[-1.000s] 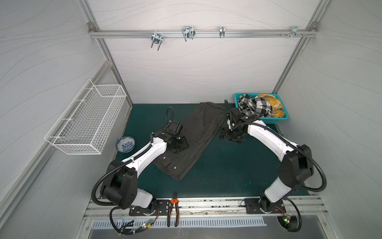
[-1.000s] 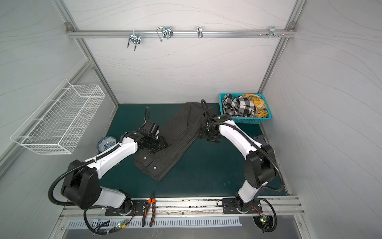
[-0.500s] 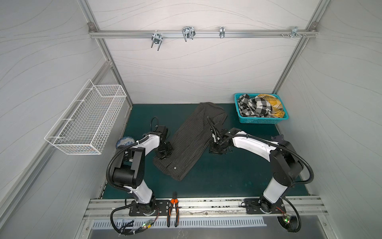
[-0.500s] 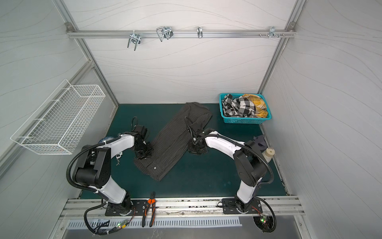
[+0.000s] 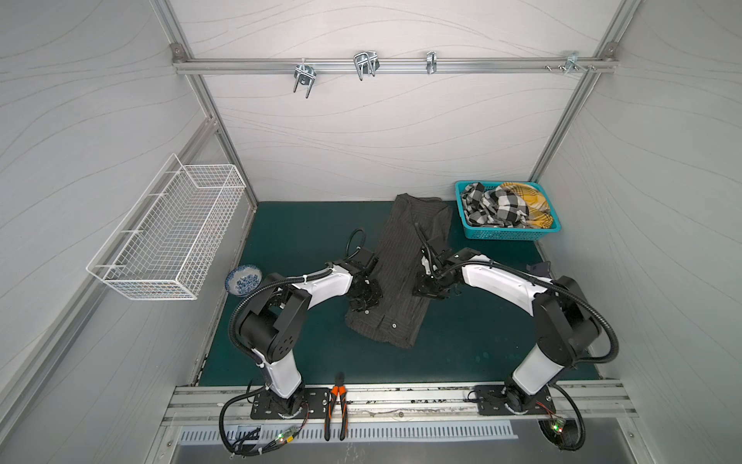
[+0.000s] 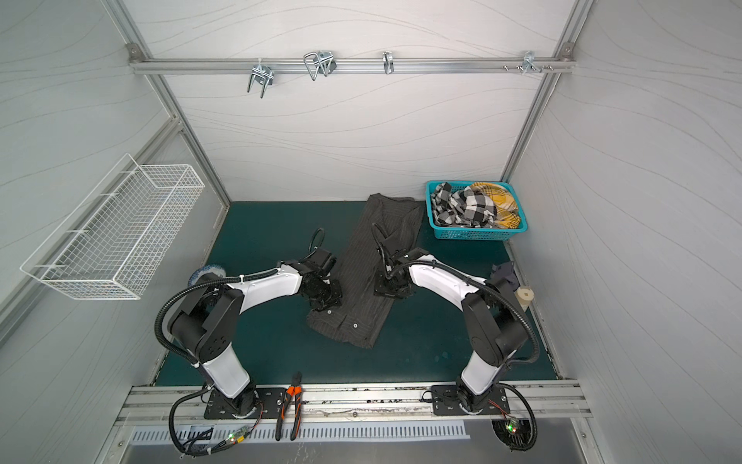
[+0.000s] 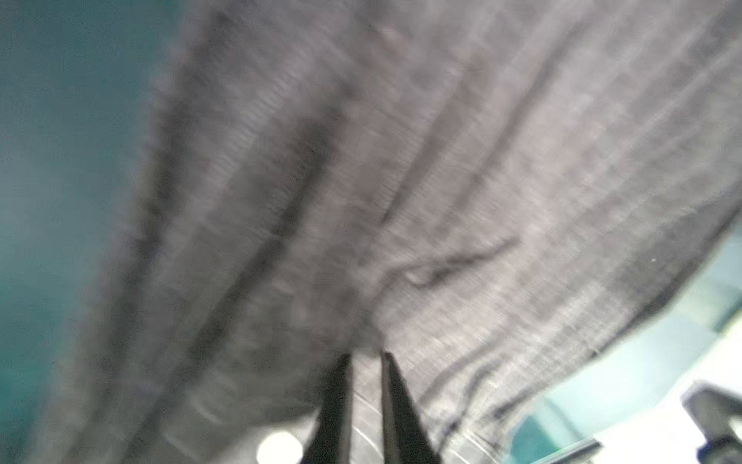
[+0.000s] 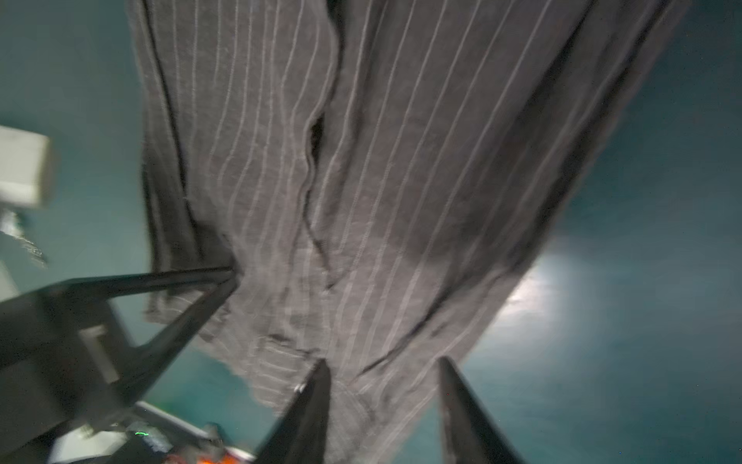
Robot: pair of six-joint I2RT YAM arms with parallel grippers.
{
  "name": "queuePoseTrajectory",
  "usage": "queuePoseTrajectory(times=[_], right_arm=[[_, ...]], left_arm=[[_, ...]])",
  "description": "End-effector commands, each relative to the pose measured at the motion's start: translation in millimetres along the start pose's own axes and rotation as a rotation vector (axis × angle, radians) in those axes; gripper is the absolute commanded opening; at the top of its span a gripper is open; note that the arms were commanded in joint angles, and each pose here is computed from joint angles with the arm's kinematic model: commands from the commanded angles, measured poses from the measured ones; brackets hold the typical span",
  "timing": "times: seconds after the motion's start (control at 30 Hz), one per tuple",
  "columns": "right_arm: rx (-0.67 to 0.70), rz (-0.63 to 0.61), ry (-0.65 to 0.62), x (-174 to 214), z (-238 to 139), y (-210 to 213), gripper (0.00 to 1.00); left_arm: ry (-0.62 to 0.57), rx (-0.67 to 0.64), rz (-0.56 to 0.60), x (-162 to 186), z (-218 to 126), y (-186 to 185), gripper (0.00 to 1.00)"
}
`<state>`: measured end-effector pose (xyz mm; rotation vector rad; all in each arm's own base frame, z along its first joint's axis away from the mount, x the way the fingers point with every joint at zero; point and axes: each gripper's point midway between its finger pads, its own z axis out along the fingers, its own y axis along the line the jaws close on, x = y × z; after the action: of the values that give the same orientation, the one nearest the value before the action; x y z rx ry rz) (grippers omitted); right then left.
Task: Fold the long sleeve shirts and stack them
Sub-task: 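Hold both long sides with both grippers and straighten the shirt strip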
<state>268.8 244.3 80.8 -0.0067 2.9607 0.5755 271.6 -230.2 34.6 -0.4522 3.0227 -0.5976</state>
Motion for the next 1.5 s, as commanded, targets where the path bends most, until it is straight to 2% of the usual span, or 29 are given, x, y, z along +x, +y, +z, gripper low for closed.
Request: queuePoseTrajectory(times=[0.0, 0.1, 0.2, 0.27, 0.33, 0.4, 0.43, 0.5, 0.57, 0.77, 0.87, 1.1, 1.17, 1.23, 1.3, 1.37, 1.47], right_arm=[[0.014, 0.008, 0.026, 4.0, -14.5, -20.6, 0.60], [-0.009, 0.035, 0.058, 1.8, -13.6, -32.1, 0.61], [-0.003, 0.019, 0.061, -1.5, -13.8, -33.9, 0.60], [0.011, 0.024, 0.071, -5.5, -10.3, -34.2, 0.58], [0.018, 0.031, 0.085, -12.8, -3.8, -32.9, 0.56], [0.027, 0.031, 0.101, -21.7, 6.0, -31.3, 0.48], [0.028, 0.033, 0.113, -24.5, 12.4, -30.6, 0.43], [0.017, 0.034, 0.142, -29.2, 26.3, -27.5, 0.28], [0.012, 0.041, 0.160, -31.0, 37.3, -26.6, 0.23], [0.037, 0.050, 0.189, -29.2, 54.3, -33.5, 0.20], [0.057, 0.048, 0.205, -28.5, 59.7, -39.4, 0.19], [0.097, 0.030, 0.193, -46.5, 51.9, -47.7, 0.17], [0.130, 0.026, 0.180, -50.0, 40.3, -53.8, 0.17], [0.181, 0.015, 0.158, -50.6, 24.8, -61.7, 0.19], [0.221, -0.006, 0.126, -49.6, 4.3, -65.9, 0.28], [0.232, -0.010, 0.095, -46.6, -12.0, -66.7, 0.33], [0.191, 0.008, 0.069, -34.5, -26.9, -58.4, 0.35]], left_arm=[[-0.102, 0.059, 0.005, -10.2, -52.5, -28.7, 0.29], [-0.222, 0.052, 0.060, -27.6, -95.0, -31.5, 0.40], [-0.272, 0.059, 0.104, -51.3, -109.5, -32.8, 0.46], [-0.227, 0.037, 0.125, -63.0, -101.0, -29.5, 0.42], [-0.177, -0.046, 0.112, -68.1, -86.7, -13.0, 0.35], [-0.150, -0.072, 0.082, -67.1, -70.6, 1.1, 0.27], [-0.136, -0.061, 0.066, -63.5, -63.6, 5.2, 0.24], [-0.102, -0.057, 0.031, -52.5, -45.9, 18.4, 0.19], [-0.060, -0.060, 0.011, -40.5, -29.6, 30.3, 0.16], [0.061, -0.049, -0.068, -4.9, 10.8, 59.4, 0.13], [0.108, -0.013, -0.101, 15.2, 17.7, 62.1, 0.11], [0.124, 0.007, 0.014, 63.8, 11.2, 31.3, 0.14], [0.100, -0.024, 0.029, 63.7, 0.8, 32.7, 0.13], [0.036, -0.057, 0.042, 57.6, -19.3, 36.5, 0.18], [-0.067, -0.076, 0.069, 42.2, -47.6, 33.6, 0.36], [-0.145, -0.056, 0.091, 22.5, -68.5, 23.0, 0.44], [-0.175, -0.006, 0.094, -13.9, -83.8, 3.7, 0.46]])
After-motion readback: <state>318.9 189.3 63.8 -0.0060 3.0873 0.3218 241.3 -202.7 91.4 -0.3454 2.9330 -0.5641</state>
